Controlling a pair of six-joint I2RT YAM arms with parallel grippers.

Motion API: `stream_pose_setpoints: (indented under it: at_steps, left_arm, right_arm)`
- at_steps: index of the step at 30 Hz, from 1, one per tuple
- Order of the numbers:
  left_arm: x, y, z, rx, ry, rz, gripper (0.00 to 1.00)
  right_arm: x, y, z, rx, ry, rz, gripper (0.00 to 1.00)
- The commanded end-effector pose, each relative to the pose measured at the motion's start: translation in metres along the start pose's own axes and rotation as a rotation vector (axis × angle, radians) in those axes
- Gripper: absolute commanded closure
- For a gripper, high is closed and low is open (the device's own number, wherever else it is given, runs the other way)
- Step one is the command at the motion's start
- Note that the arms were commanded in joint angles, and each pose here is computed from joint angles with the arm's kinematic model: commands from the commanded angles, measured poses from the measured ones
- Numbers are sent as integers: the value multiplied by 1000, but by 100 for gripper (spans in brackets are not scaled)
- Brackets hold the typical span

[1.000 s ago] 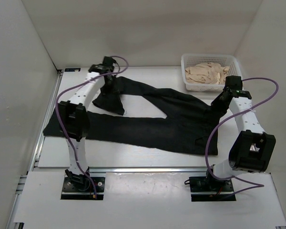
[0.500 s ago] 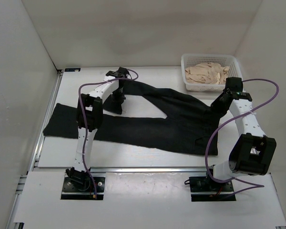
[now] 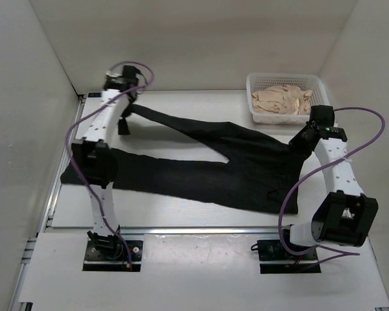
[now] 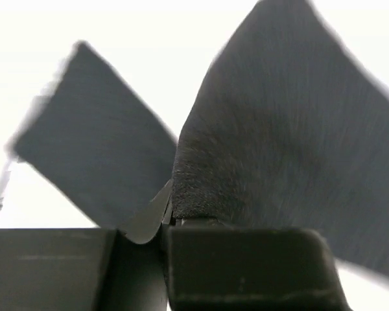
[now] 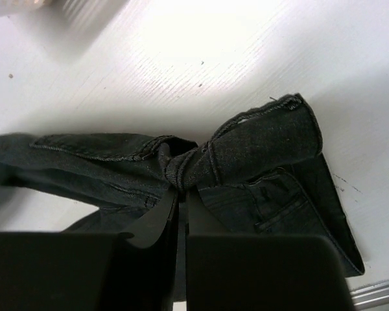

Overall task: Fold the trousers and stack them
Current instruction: Flatten the trousers out

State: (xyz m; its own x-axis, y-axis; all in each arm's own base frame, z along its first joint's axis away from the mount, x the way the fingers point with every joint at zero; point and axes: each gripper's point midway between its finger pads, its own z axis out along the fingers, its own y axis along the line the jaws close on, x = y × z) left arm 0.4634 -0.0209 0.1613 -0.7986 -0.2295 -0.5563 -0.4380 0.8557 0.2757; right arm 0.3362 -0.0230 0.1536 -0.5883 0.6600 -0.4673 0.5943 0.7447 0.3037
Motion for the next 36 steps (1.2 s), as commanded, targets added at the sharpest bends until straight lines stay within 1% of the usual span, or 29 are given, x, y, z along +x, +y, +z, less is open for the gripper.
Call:
stream_pose_setpoints:
  at_steps: [1,2,3,5,6,9,13,16,17,18,20,21,22,23,24,25,26,27,28,29,30,31,32,33,34,35,36]
  left_arm:
    - [-43,97,-57,-92,-152,-174,90]
    - [-44,112,-56,-108,-151,-202,90]
    - [-48,125,-68,-106,-174,-222,90]
    - [-50,147,-73,-124,-184,-245,90]
    - [-53,155,-84,-109,-205,-271,90]
    - [-51,181,-95,-119,-219,-295,90]
    - [-44,192,-94,-115,-207,-296,90]
    - [-45,186,-90,-92,-200,-273,90]
    - [-44,180,-86,-71,-182,-245,90]
    - [-46,174,-76,-75,-165,-235,90]
    - [-50,163,-64,-75,-149,-204,90]
    - [-58,148,-49,-72,-137,-177,90]
    - [-62,143,-40,-75,-130,-162,90]
    - [-68,132,-31,-71,-127,-140,90]
    - [-91,130,-38,-50,-173,-149,90]
    - [-94,110,-1,-61,-135,-113,90]
    - [-108,103,8,-64,-162,-116,82]
    - [-142,106,-8,-46,-274,-175,53]
    - [-145,93,15,-47,-270,-172,21]
    - [-150,91,18,-44,-288,-174,0]
    - [-142,87,26,-46,-263,-190,0]
    - [-155,97,7,-17,-321,-249,0]
    - [-154,98,7,14,-315,-265,0]
    - [-145,100,18,64,-271,-292,0]
    - [-147,106,10,92,-274,-314,0]
    - [-147,108,13,109,-267,-320,0]
    - [-149,111,10,127,-269,-328,13]
  right_arm:
    - [-21,2,-34,-22,-99,-4,99]
    - [-23,1,-43,-22,-120,-2,99]
    - [-21,-2,-44,-15,-126,-2,99]
    - [-22,-8,-54,-4,-158,1,99]
    - [-20,-15,-56,15,-156,8,99]
    - [-15,-25,-67,35,-176,19,99]
    - [-13,-32,-78,44,-203,23,99]
    - [-15,-33,-82,46,-221,25,99]
    - [-18,-33,-84,49,-236,27,99]
    - [-18,-33,-79,59,-221,25,99]
    - [-32,-23,-73,50,-235,27,99]
    - [-35,-20,-59,64,-213,33,99]
    - [-41,-16,-52,65,-212,33,99]
    - [-58,-4,-52,41,-246,37,99]
    - [-62,2,-32,52,-212,33,99]
    - [-71,8,-24,49,-217,24,99]
    - [-85,21,-14,14,-236,-15,89]
    - [-104,36,4,10,-224,-26,76]
    - [-111,41,10,26,-201,-28,58]
    - [-108,39,12,61,-148,-34,46]
    - [-118,40,16,83,-162,-33,40]
    - [-112,39,19,99,-154,-42,36]
    - [-117,42,10,71,-196,-37,31]
    - [-113,37,12,83,-200,-36,29]
    - [-96,26,21,108,-162,-33,29]
    - [-93,23,20,106,-165,-32,29]
    - [-86,18,24,119,-146,-35,29]
